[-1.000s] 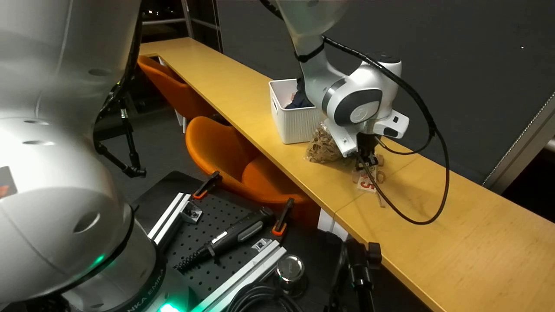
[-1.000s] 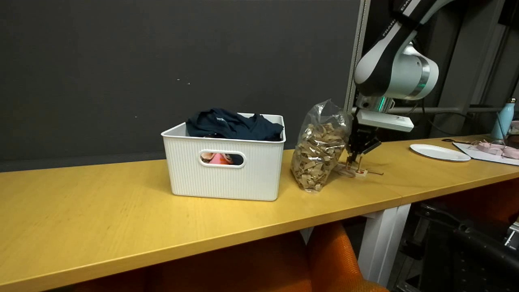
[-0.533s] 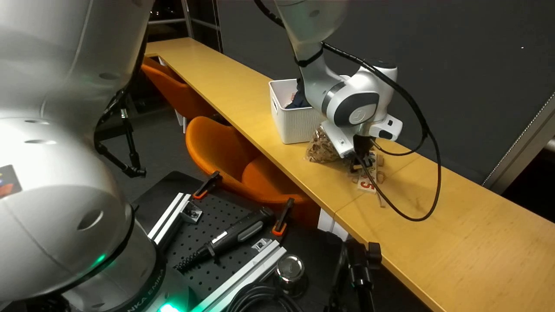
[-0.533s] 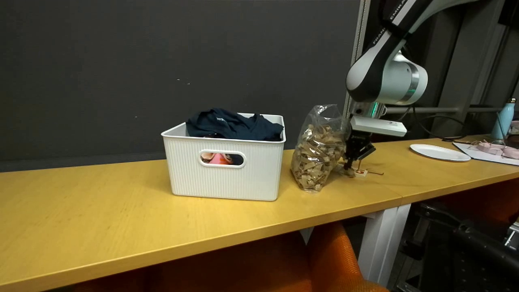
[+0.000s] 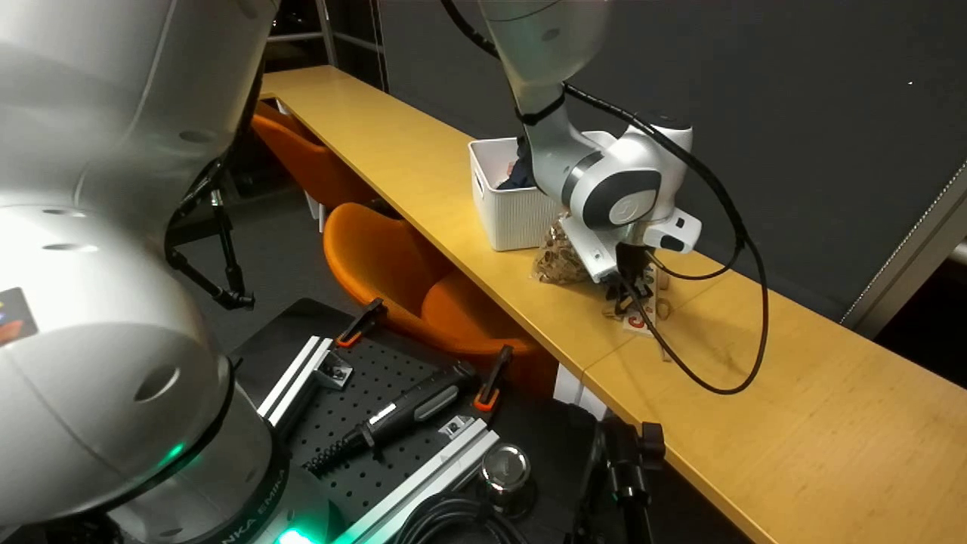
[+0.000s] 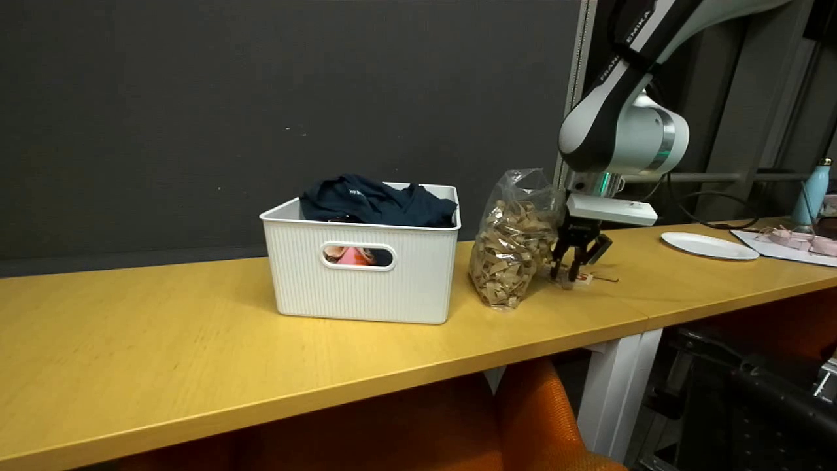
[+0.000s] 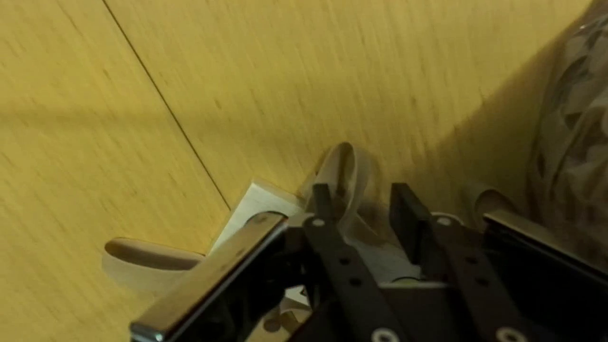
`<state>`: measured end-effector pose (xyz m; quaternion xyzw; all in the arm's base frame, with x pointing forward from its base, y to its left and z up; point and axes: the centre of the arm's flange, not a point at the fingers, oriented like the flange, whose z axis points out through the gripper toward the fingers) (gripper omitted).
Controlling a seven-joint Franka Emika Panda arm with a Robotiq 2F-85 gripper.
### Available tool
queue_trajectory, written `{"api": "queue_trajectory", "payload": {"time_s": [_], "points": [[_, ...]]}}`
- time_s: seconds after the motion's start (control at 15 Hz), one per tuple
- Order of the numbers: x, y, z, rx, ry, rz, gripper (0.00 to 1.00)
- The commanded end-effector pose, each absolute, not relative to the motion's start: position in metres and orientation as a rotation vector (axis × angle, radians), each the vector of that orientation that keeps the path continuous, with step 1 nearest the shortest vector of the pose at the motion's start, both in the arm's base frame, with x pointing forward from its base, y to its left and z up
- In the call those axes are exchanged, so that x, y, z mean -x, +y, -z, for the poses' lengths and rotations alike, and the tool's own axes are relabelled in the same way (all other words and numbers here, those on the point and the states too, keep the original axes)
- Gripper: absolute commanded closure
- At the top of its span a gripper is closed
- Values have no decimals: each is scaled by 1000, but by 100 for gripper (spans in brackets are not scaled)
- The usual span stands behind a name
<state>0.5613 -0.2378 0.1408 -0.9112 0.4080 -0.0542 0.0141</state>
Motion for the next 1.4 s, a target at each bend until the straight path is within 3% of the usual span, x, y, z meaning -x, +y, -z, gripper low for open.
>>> {"api": "queue_trajectory", "payload": {"time_s": [0.0, 0.27, 1.33], "points": [[-568, -244, -142, 2841, 1278, 152, 31], [-575, -246, -131, 2836, 1272, 131, 1], [-557, -241, -141, 2784, 1300, -18, 1]]}}
